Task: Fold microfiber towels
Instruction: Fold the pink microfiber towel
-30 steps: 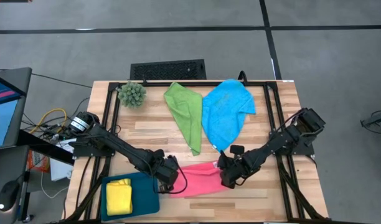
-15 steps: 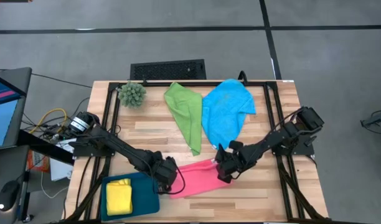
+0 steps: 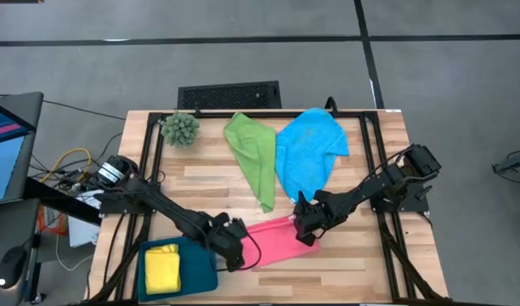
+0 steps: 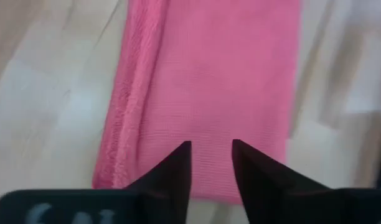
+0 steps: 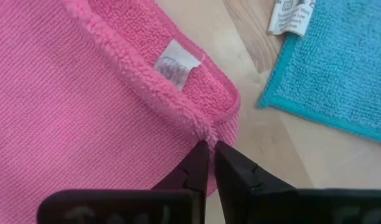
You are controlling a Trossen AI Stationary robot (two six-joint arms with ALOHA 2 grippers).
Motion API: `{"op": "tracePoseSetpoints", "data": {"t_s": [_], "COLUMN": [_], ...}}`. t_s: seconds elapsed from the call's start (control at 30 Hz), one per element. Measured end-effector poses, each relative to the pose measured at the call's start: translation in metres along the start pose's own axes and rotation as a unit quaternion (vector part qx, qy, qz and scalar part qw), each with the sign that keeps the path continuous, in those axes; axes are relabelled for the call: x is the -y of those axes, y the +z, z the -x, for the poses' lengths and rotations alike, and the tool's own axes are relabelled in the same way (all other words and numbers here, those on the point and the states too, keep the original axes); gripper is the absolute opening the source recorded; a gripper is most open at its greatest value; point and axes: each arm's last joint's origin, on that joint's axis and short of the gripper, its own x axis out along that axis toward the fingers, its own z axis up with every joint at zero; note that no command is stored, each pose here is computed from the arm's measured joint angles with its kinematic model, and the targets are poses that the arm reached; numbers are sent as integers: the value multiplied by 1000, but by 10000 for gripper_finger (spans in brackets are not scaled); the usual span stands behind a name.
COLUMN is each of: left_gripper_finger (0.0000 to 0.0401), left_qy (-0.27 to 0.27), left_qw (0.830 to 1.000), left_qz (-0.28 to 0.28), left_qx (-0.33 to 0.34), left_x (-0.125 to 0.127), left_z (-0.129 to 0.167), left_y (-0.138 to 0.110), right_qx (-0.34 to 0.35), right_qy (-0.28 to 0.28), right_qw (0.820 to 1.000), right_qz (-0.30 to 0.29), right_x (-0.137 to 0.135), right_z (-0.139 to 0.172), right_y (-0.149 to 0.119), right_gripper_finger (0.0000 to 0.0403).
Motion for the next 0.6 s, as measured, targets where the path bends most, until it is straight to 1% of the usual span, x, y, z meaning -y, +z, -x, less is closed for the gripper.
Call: {"op": "tracePoseSetpoints", "data": {"t_s": [0.1,0.23,0.3,0.43,0.6], "left_gripper_finger": [60,11,4,8,2], "left_qy": [4,11,13,14,12], "left_qw": [1000,1000,1000,999,999], "left_qz": [-3,-6,-7,-14,-15], "left_qx": [-2,-20,-23,-34,-39], "left_x": [2,1,1,1,2], "left_z": [-15,-32,-36,-44,-51], "left_y": [-4,-10,-11,-14,-16], "right_qx": [0,-4,-7,-8,0], "right_qy": [0,2,3,7,16], "right_qw": [1000,1000,1000,1000,999], "right_qz": [-8,-15,-21,-26,-29], "right_x": [1,3,4,5,5], "right_z": [0,-1,-1,1,8], "right_y": [1,3,4,4,5], "right_gripper_finger": [52,52,52,52,52]}}
